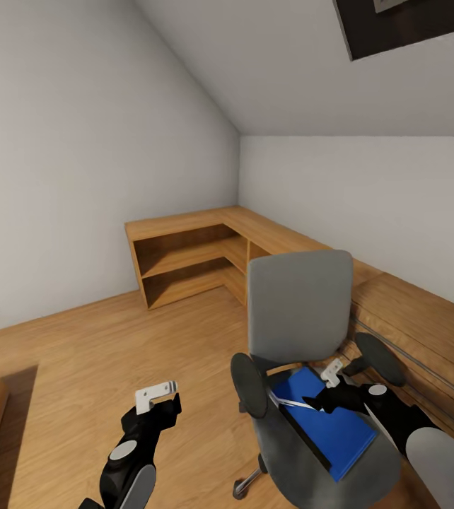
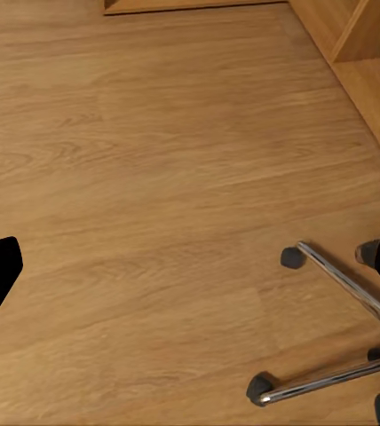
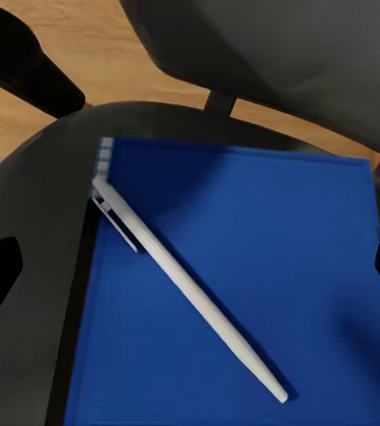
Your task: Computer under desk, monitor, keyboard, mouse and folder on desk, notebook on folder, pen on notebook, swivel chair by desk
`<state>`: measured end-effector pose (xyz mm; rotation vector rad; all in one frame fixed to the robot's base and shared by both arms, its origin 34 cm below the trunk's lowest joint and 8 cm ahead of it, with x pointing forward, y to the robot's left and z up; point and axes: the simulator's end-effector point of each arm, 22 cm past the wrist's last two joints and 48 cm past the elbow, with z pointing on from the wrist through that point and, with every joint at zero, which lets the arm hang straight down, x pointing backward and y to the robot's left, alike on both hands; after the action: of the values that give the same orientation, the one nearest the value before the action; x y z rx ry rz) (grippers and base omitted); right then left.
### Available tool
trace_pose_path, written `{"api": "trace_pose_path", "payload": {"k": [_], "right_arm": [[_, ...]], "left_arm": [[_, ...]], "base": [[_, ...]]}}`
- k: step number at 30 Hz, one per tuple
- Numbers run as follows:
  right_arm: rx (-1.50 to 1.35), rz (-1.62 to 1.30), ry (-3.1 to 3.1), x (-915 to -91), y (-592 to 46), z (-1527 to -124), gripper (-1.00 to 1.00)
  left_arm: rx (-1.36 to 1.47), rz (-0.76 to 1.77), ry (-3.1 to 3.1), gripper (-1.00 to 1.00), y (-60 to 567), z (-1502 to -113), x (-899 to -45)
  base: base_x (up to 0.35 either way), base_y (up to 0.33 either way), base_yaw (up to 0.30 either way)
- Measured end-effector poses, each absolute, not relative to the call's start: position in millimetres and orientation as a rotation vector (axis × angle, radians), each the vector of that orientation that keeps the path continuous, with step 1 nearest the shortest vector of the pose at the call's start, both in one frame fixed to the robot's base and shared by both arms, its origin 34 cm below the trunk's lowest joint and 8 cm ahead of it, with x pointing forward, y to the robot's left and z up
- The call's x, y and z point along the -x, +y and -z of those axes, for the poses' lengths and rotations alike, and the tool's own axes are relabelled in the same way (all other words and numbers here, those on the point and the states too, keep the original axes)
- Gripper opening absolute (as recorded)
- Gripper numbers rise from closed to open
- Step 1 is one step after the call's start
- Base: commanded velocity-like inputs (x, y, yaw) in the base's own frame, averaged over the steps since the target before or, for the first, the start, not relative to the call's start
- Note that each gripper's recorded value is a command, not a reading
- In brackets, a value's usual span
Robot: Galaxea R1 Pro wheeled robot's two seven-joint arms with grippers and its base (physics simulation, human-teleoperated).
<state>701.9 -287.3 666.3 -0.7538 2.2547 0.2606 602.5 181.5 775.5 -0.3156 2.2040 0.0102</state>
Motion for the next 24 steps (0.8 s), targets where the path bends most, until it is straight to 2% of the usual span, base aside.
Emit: {"api": "trace_pose_path", "payload": {"k": [24], "right_arm": [[0.793,-0.336,2.215,-692.5,-274.4,-650.8,1.0]], "left_arm": [[0.312,-0.011,2.204,1.0,181.0,-760.0,-601.6]], "base": [[0.0,0.0,0.0]]}}
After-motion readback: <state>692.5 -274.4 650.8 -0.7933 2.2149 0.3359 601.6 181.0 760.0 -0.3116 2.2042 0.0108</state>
